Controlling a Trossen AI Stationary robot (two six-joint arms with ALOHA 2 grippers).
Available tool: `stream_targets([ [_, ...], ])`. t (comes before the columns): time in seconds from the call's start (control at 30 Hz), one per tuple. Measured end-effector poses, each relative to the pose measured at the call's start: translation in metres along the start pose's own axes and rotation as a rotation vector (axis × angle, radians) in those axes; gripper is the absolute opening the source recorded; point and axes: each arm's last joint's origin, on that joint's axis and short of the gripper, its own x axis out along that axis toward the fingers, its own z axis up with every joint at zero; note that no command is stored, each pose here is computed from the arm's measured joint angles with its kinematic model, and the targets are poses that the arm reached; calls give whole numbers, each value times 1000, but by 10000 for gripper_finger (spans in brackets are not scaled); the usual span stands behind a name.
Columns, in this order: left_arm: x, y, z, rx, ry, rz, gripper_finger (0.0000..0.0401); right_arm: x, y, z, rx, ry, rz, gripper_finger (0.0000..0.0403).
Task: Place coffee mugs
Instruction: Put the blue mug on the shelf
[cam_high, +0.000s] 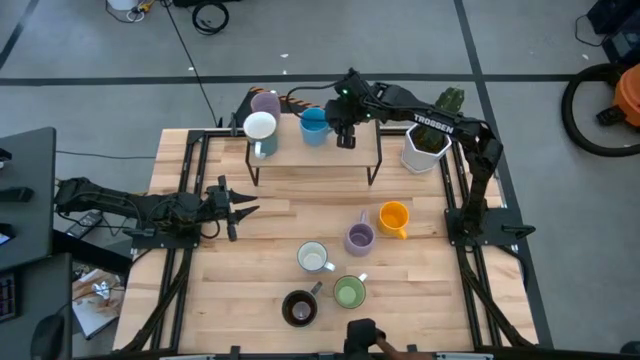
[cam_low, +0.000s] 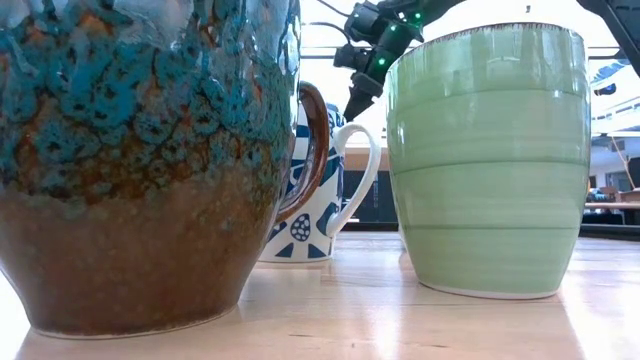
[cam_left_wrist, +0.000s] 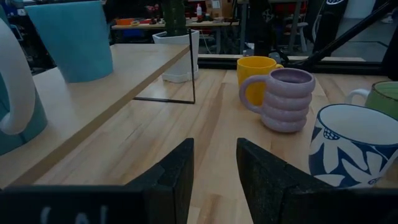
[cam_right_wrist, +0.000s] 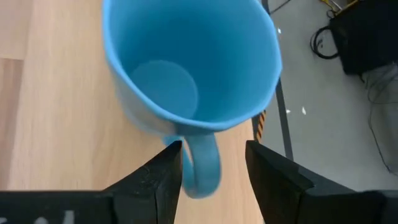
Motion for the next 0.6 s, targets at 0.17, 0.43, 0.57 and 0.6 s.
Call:
stream_targets([
  [0.17,0,0,0,13,0,0,128,0,1,0,42,2,6,181],
  [0.43,0,0,0,15,0,0,128,0,-2,-1,67,24,-46,211],
  [0.57,0,0,0,15,0,0,128,0,-7,-4,81,34,-59,244],
  [0.6,0,0,0,15,0,0,128,0,-8,-5,84,35,-61,253],
])
